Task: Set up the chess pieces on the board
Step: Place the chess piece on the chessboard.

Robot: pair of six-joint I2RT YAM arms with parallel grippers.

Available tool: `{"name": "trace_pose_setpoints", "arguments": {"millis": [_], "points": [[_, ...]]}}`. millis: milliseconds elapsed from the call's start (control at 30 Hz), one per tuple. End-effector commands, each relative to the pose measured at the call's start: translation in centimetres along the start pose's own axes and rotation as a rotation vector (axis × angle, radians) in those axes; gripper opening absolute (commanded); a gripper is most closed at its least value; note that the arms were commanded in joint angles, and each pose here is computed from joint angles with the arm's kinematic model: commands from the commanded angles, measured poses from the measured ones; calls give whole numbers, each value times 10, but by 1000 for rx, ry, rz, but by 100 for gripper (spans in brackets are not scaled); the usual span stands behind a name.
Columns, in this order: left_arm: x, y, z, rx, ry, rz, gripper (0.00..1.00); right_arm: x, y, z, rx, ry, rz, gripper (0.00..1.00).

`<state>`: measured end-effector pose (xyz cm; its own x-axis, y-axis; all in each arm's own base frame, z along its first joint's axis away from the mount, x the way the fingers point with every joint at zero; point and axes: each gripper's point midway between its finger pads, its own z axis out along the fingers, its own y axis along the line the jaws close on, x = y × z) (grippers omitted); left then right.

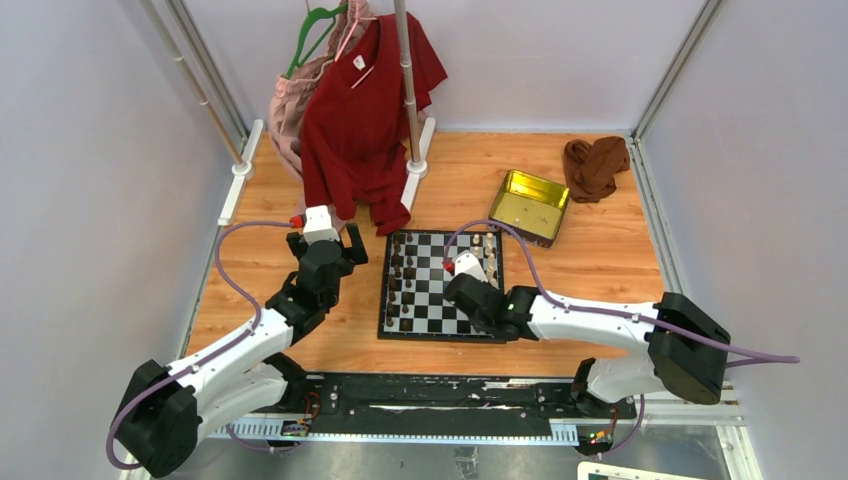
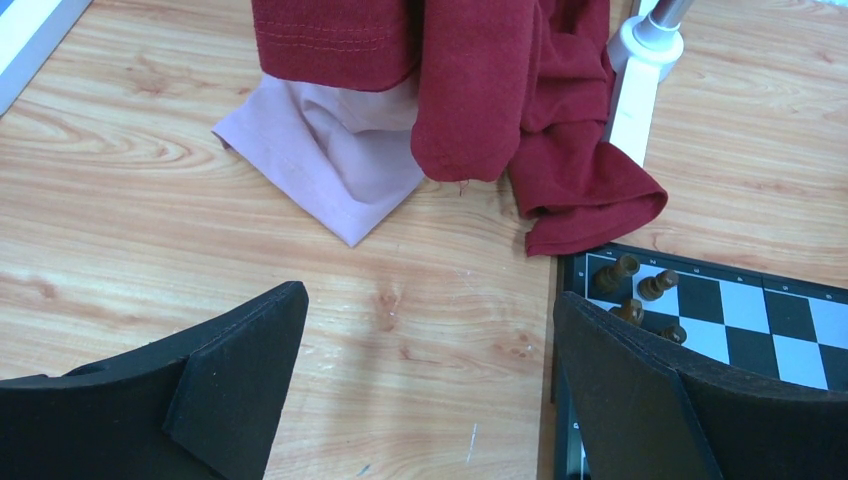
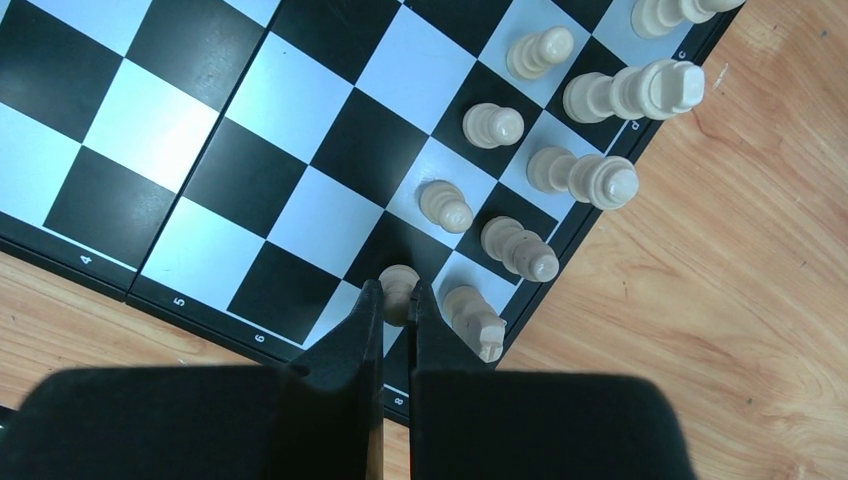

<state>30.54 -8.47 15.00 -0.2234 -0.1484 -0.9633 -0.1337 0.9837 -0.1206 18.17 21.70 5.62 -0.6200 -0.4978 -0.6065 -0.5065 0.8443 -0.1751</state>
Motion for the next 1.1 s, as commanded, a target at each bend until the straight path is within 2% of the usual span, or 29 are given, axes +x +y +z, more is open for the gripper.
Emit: {"name": "trace_pose_setpoints", "arguments": {"millis": [0, 500, 667, 800, 1067], "points": [[-15, -3, 1, -10, -34, -17, 100, 7, -3, 7, 1, 16, 3, 4], [-8, -4, 3, -12, -18, -13, 100, 10, -1, 15, -19, 19, 22, 7], [-6, -3, 3, -14, -14, -10, 100, 12, -3, 14, -16, 20, 22, 15], [-6, -3, 2, -13, -16, -10, 100, 10, -5, 10, -12, 13, 24, 30], [-8, -5, 2, -12, -20, -12, 100, 3, -5, 3, -27, -7, 27, 33]]}}
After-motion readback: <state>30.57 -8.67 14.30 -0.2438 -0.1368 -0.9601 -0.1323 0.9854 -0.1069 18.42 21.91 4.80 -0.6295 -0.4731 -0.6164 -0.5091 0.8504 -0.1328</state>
